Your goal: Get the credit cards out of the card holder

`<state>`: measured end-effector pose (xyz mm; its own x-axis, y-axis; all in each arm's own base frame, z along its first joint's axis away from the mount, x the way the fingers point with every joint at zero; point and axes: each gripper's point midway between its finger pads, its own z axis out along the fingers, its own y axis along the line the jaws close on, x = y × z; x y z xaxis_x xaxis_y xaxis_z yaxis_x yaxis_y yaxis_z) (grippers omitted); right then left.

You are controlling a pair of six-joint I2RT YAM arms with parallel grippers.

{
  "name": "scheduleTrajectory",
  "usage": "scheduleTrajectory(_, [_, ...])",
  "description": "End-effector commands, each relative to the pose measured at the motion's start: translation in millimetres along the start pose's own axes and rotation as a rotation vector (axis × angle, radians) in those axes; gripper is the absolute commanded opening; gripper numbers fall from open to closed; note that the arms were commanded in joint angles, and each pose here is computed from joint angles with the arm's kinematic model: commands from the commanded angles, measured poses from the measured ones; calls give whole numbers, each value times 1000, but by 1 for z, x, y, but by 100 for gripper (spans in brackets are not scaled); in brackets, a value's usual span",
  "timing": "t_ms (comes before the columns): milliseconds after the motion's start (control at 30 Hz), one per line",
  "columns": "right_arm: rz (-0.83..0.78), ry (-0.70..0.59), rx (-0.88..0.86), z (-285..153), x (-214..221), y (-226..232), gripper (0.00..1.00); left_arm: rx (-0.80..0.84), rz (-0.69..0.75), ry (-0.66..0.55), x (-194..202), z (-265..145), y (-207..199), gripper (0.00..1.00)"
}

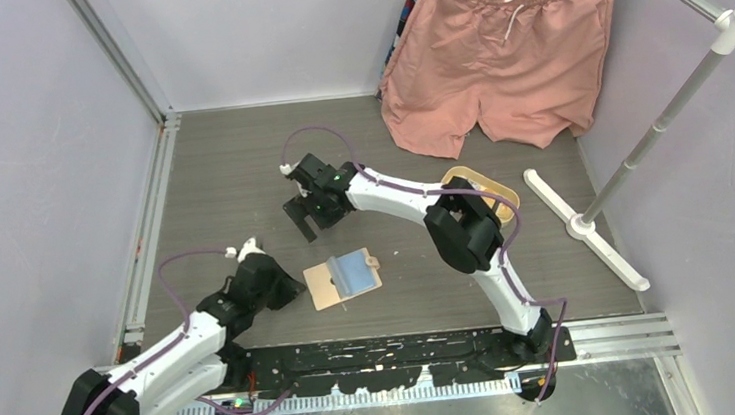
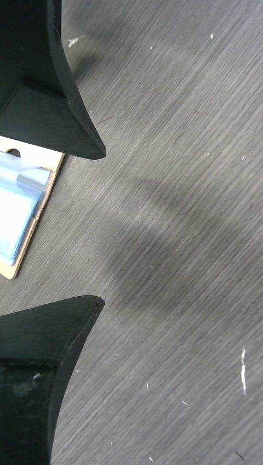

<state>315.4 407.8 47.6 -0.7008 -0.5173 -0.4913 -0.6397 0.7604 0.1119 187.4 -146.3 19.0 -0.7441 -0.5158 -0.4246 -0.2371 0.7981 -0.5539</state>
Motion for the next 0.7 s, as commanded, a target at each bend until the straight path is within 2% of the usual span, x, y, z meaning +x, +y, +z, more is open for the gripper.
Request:
scheduleTrajectory(0, [-14,-106,-35,-30,-40,2,100,-5,-12,-3,1,-3,4,0])
scheduleTrajectory(167, [74,-174,37,-76,-46,-5,99,64,-10,9,4,-6,-7,0])
scheduleTrajectory(267, [89,-165,111,-94,-26,1,98,145,-5,21,6,-9,-21,0])
scheduleTrajectory(500, [148,-62,213,-82,37,15,84,216,-7,71,16,-4,-31,0])
scheduleTrajectory(667, [137,-20,243,-71,67,28,82,233,-17,87,19,-3,-34,0])
